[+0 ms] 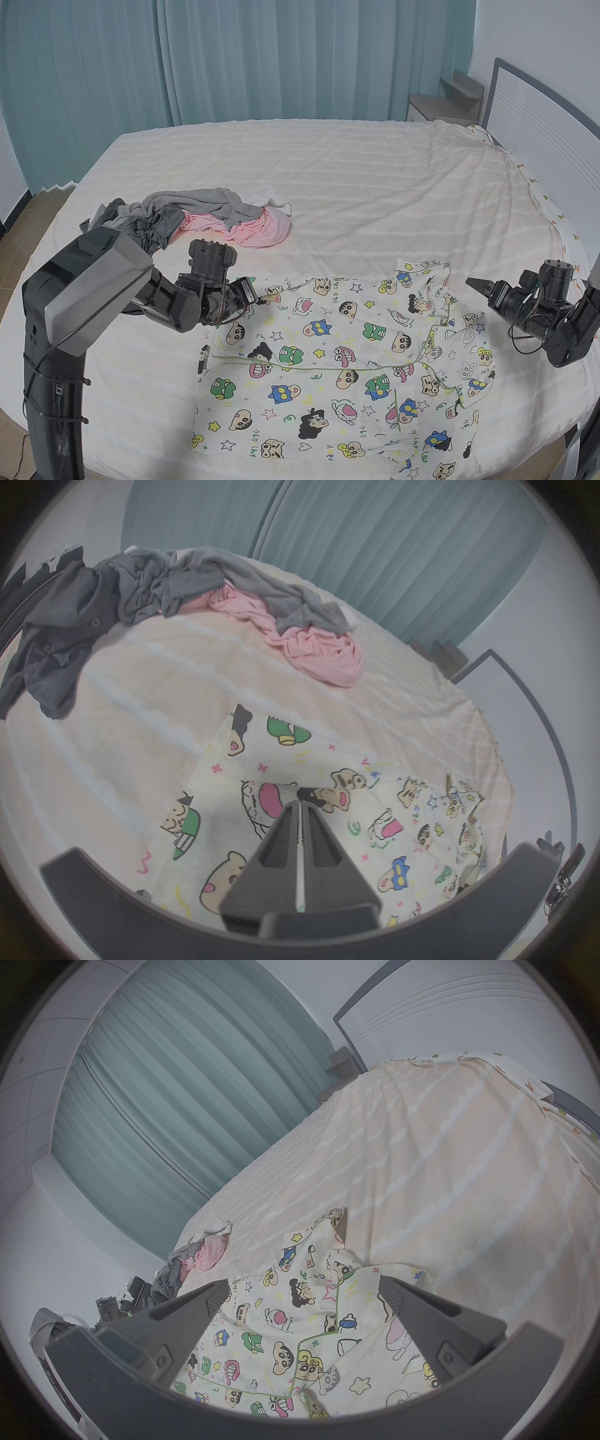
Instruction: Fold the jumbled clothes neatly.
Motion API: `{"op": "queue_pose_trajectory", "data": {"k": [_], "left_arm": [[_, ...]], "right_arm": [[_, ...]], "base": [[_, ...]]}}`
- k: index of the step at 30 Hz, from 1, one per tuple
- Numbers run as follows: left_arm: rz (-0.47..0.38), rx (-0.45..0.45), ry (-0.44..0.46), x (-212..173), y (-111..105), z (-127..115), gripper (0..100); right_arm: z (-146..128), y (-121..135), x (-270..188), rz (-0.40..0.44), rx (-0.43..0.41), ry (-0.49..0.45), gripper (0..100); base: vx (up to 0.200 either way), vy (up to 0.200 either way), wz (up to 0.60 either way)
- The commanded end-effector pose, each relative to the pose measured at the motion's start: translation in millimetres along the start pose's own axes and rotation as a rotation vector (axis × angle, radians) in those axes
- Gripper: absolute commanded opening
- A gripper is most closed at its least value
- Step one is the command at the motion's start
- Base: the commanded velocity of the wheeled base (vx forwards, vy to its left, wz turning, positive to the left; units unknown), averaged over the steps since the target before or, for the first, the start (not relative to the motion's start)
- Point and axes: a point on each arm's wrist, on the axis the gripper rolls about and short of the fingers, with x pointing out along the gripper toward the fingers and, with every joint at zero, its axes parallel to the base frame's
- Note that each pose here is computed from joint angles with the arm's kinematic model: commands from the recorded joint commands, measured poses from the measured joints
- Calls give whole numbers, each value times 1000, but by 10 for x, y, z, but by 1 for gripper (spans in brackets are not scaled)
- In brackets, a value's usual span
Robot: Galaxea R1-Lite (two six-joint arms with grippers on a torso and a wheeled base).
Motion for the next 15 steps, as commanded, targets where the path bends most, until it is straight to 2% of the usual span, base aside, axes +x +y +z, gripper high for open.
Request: {"op": "queue_pose_trajectory", "data": {"k": [1,6,15], "left_arm": [[24,18,31,231,77,-136,0],[28,24,25,285,86,-140,0],[83,36,-71,485,107,-44,0]], "right_arm": [[-49,9,0,1,0,18,100],[-63,9,10,1,-1,24,100],[-99,27,26,5,-3,36,100]], "base": [[0,0,0],[0,0,0],[0,0,0]]}}
